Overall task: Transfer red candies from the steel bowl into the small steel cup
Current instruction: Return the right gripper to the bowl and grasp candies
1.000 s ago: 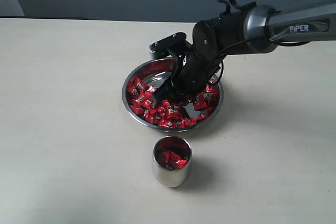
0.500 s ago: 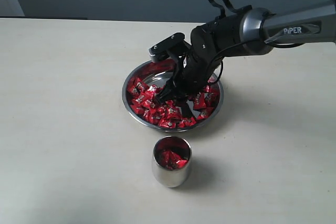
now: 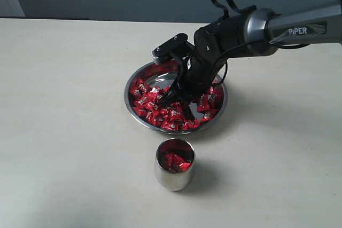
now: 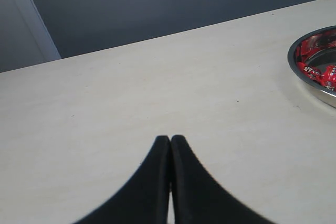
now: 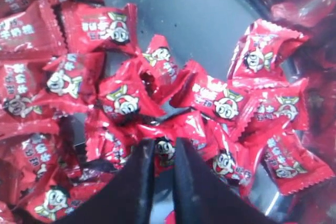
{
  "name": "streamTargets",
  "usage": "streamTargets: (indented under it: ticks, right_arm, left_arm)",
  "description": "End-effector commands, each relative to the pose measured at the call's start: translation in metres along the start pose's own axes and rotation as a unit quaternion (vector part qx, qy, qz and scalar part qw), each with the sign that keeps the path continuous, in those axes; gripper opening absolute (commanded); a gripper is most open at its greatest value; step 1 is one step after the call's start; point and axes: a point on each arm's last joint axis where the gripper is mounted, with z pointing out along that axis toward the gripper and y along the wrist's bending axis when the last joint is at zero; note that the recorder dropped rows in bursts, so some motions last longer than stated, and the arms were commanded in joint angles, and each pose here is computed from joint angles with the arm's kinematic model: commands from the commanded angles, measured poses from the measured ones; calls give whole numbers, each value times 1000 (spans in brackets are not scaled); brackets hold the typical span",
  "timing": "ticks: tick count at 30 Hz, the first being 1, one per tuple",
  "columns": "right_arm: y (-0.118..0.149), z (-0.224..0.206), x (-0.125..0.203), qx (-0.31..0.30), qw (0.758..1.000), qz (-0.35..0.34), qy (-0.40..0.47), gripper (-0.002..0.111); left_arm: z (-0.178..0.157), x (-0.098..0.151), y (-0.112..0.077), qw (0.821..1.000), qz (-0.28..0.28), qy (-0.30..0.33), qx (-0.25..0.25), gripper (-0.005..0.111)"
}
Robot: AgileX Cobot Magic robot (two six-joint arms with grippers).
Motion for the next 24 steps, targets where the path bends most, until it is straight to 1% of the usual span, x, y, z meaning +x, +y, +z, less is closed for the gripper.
streamTargets:
  ticks: [1, 7, 12, 14, 16, 19, 20, 22, 24]
  right_arm:
    - [-3, -1, 0, 3, 1000, 1, 3, -1]
    - [-4, -15, -5, 2, 1000, 8, -15, -1]
    - [-1, -34, -12, -21, 998, 50, -41, 0]
    - [2, -34, -11, -37, 998, 44, -36, 7]
    - [8, -33, -9, -65, 997, 23, -26, 20]
    - [14, -29, -9, -98, 995, 20, -26, 41]
    - [14, -28, -9, -100, 994, 22, -27, 43]
    - [15, -24, -7, -102, 994, 24, -21, 43]
    - [17, -21, -3, -112, 993, 32, 5, 40]
  left_arm:
    - [0, -1, 0, 1000, -3, -6, 0, 0]
    - [0, -1, 0, 1000, -3, -6, 0, 0]
    - [0, -1, 0, 1000, -3, -6, 0, 0]
    - [0, -1, 0, 1000, -3, -6, 0, 0]
    - [0, -1, 0, 1000, -3, -6, 0, 0]
    - [0, -1, 0, 1000, -3, -6, 0, 0]
    - [0, -1, 0, 1000, -3, -6, 0, 0]
    - [0, -1, 0, 1000, -3, -6, 0, 0]
    - [0, -1, 0, 1000, -3, -6, 0, 0]
